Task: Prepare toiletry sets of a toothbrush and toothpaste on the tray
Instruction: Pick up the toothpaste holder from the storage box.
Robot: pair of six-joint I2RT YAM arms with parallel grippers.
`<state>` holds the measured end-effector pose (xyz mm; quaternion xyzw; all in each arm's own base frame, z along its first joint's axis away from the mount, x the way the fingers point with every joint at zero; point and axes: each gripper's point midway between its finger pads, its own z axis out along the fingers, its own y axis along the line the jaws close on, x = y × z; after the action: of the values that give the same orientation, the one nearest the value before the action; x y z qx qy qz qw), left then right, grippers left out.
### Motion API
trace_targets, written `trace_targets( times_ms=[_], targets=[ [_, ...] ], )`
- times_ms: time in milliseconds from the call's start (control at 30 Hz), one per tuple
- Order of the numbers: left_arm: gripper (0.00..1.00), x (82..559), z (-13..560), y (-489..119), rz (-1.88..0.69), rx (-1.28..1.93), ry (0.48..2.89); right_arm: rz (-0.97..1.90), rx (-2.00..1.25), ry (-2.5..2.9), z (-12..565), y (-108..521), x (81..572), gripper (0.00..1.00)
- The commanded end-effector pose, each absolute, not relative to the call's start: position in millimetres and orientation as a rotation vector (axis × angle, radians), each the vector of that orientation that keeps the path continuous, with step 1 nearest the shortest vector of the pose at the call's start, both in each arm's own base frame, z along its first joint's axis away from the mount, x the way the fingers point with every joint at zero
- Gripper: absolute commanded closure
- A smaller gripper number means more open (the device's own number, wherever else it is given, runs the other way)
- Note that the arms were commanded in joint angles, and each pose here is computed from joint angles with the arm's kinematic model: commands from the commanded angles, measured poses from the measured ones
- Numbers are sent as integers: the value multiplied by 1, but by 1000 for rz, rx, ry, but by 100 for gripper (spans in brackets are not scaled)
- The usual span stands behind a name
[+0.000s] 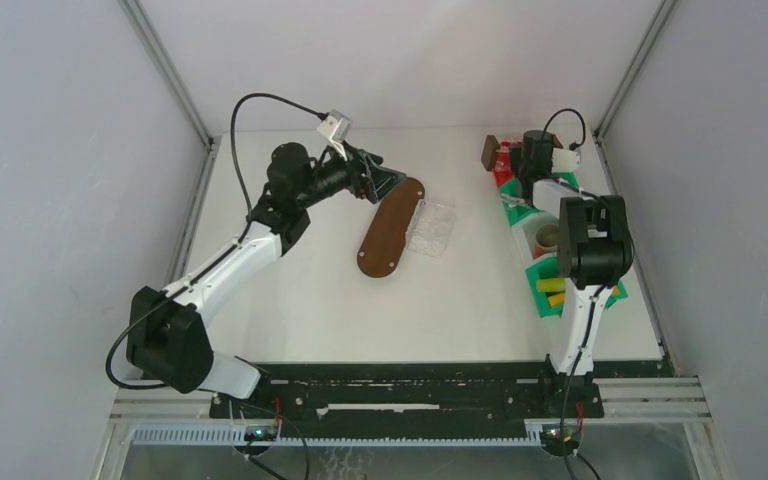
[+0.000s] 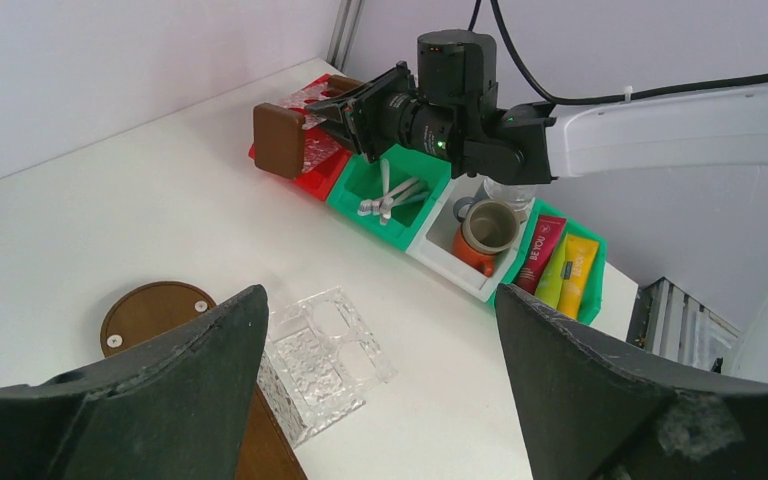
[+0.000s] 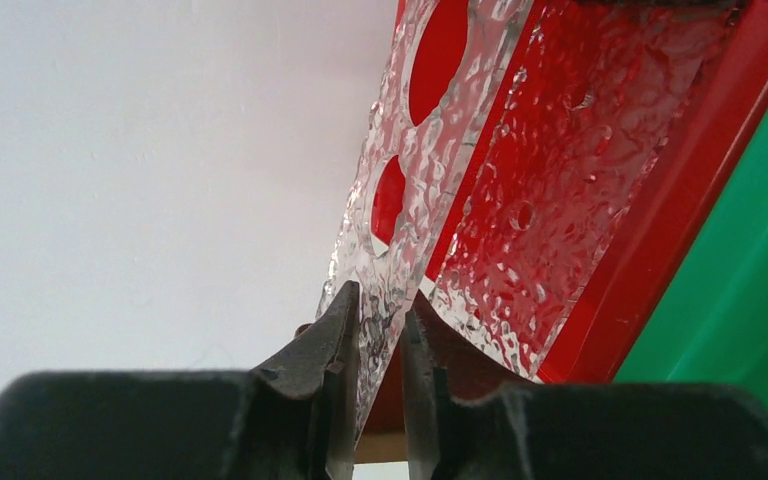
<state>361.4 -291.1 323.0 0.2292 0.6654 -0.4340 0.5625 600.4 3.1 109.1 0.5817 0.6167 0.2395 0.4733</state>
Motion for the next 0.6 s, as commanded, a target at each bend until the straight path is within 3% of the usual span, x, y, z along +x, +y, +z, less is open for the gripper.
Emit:
trace_targets(
  times_ms=[0,567],
  targets=[
    [13,360,373,-295,-1015,584,1433,639,1293,1397,171,-9,605,100],
    [13,357,374,-296,-1012,588,1428,724,1102,1355,217,1,592,100]
  ],
)
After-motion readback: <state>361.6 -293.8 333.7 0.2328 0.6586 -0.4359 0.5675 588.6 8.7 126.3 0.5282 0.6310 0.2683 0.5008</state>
